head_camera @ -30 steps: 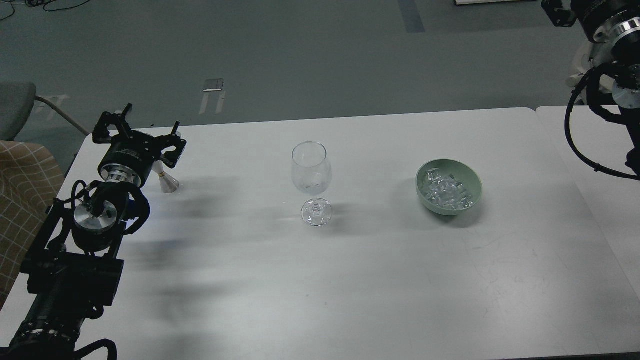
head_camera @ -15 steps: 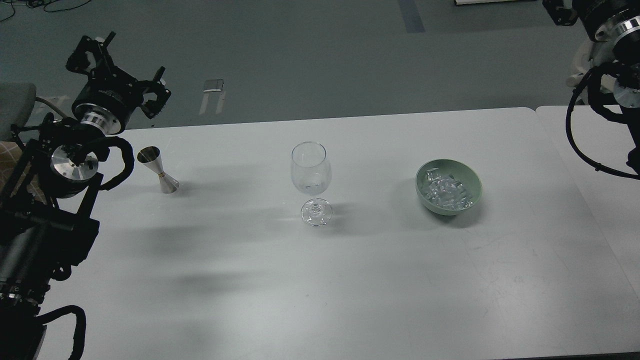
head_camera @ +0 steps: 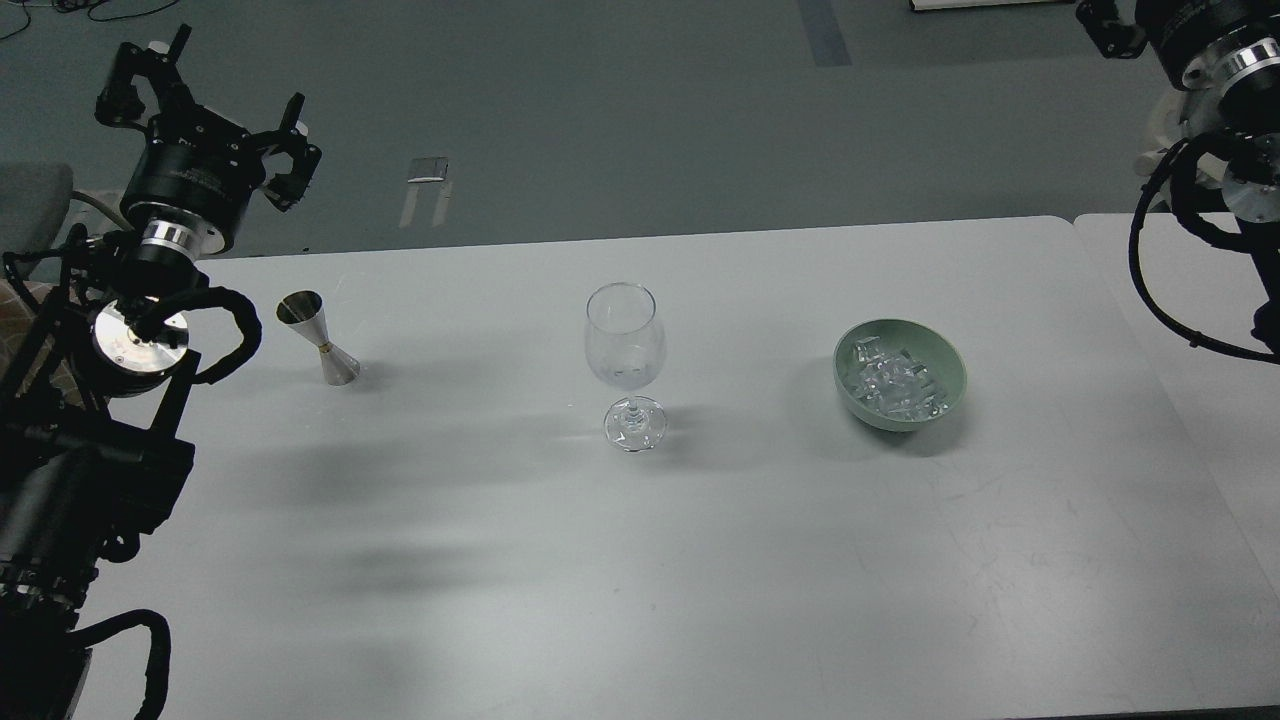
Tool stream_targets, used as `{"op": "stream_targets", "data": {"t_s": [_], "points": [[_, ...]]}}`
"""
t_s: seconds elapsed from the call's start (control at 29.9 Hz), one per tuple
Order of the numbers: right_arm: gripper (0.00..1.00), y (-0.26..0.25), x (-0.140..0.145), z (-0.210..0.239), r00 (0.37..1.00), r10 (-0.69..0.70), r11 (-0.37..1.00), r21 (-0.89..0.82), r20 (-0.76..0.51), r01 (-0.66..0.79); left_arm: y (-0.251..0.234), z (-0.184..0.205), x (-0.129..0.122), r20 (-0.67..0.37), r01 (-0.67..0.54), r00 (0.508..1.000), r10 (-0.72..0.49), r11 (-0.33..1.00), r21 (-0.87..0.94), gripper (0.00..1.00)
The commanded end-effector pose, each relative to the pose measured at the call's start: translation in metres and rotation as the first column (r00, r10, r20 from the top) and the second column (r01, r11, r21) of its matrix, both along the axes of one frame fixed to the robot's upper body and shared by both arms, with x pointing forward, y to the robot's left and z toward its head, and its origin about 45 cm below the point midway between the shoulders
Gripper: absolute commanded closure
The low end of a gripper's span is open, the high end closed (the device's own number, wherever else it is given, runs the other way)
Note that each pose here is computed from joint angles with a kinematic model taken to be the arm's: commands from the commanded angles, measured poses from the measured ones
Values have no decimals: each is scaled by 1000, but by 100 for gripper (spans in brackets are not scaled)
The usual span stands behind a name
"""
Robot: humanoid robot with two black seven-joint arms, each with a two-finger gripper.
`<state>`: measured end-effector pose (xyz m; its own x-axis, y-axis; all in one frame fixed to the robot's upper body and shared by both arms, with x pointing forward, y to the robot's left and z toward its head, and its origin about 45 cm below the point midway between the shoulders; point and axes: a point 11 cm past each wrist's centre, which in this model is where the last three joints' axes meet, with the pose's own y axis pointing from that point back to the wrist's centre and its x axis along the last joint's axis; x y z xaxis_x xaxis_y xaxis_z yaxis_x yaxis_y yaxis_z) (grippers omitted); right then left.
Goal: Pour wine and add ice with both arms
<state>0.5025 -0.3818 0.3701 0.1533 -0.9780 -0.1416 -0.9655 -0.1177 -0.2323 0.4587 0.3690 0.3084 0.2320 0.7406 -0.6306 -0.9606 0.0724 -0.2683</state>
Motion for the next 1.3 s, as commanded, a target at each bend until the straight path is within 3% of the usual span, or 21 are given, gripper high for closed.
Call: {"op": "stream_targets", "data": {"t_s": [0.0,0.3,0.57,0.8,1.04,1.27], "points": [[0,-6,-2,-2,999,2,994,-113,-33,-6,2,3,-1,27,-17,999,17,1000,-11,2],[0,9,1,-3,996,41,943,-328,-76,-64,-1,-3,0,2,-10,1000,10,1000,-2,2],[0,28,-5,9,993,106,732,-671,-56,-116,18,-3,-5,-26,-11,1000,14,995,94,2],[0,32,-25,2,979,166,210,-965,-121,-155,27,-9,-7,-38,-25,999,28,995,92,2],[0,45,-45,-15,935,244,-23,-965,-258,-260,24,-4,-10,14,26,1000,-27,997,76,2],[4,57,-69,-74,868,278,-150,-912,-410,-383,35,-2,-14,18,14,1000,-15,996,84,2]]}}
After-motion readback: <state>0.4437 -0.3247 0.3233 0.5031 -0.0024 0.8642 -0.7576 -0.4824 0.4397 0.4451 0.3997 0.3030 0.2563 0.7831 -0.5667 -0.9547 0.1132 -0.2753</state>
